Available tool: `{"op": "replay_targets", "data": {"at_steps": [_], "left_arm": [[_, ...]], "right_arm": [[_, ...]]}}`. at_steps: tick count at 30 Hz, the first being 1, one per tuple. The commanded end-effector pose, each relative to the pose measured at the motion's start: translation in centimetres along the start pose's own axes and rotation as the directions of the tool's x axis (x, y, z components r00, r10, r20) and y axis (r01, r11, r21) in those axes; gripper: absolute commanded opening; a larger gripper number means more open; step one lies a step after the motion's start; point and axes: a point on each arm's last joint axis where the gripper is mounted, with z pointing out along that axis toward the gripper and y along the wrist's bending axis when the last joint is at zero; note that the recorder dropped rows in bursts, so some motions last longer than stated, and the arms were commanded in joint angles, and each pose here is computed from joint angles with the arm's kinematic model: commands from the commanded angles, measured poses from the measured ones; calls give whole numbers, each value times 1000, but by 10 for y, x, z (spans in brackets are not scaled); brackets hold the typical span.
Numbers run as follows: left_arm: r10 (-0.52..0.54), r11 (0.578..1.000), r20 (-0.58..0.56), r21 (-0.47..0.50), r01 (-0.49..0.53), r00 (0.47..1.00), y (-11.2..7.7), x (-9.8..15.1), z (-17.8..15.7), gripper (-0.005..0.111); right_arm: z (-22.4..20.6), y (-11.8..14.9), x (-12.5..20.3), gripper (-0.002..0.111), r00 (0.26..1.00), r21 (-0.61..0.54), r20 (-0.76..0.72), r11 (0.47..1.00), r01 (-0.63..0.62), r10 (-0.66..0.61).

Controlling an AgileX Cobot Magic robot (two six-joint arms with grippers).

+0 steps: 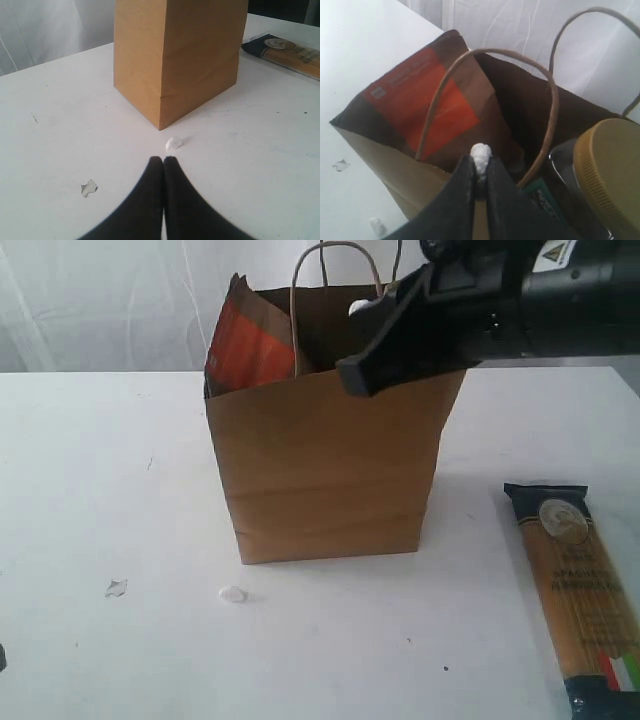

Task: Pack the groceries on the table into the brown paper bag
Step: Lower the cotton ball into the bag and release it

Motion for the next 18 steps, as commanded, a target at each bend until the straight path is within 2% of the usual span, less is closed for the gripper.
{"op": "replay_targets", "data": {"at_steps": [1, 15, 18], "left_arm": [[-10, 1000, 5, 3, 10, 1000, 0, 0, 0, 0], [-10, 1000, 5, 3, 10, 1000, 0, 0, 0, 0], [-10, 1000, 5, 3, 10, 1000, 0, 0, 0, 0]], "right_arm": [[10, -4, -9, 0, 1000, -9, -23, 1000, -14, 14], [49, -6, -10, 1, 995, -34, -94, 999, -41, 38], [54, -6, -7, 9, 993, -33, -106, 998, -58, 54]]}}
